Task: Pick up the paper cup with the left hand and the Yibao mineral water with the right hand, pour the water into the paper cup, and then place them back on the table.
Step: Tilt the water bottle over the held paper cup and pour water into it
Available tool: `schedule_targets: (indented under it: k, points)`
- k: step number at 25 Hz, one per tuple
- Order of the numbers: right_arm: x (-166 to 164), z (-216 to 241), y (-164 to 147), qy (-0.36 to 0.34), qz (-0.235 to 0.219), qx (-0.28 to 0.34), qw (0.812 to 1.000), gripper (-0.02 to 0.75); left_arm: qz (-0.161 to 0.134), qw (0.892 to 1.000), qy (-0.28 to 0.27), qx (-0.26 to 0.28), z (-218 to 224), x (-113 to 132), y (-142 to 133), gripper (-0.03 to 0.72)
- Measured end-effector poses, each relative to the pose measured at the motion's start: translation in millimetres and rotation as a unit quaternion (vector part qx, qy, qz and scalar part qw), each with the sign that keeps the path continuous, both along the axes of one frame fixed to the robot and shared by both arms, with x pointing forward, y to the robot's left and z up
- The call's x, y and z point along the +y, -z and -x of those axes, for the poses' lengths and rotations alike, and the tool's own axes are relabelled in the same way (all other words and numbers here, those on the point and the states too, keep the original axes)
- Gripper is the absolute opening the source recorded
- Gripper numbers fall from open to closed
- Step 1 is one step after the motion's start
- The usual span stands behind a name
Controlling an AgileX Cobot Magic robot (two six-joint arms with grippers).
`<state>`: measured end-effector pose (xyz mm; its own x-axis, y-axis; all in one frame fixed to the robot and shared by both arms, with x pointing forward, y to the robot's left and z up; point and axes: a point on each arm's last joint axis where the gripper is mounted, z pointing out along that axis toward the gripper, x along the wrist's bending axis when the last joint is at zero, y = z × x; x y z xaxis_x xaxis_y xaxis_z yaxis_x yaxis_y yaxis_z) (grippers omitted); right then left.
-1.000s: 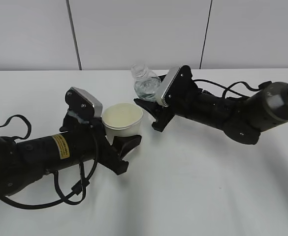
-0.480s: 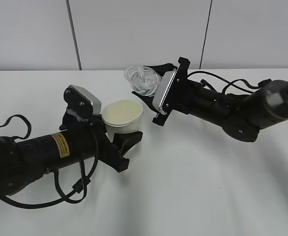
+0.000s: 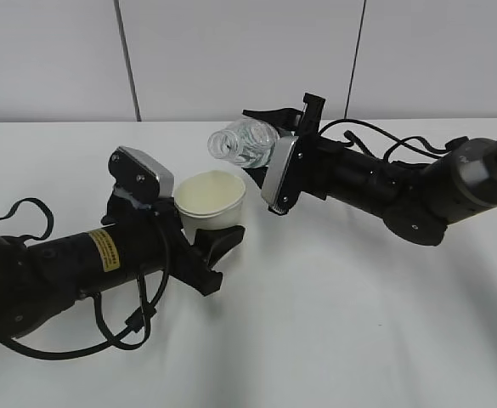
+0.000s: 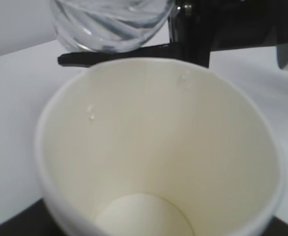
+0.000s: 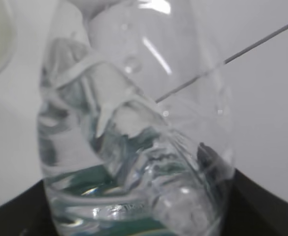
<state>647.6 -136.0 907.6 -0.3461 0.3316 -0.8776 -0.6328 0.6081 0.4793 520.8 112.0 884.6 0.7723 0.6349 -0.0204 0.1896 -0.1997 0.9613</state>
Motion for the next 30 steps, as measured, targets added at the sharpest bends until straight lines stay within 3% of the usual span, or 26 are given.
schedule_targets:
  k: [30]
  points:
    - [-1.9, -2.6, -1.9, 0.017, 0.097, -0.109, 0.989, 0.488, -0.037, 0.999, -0.005, 0.003, -0.5, 2.6, 5.2, 0.402]
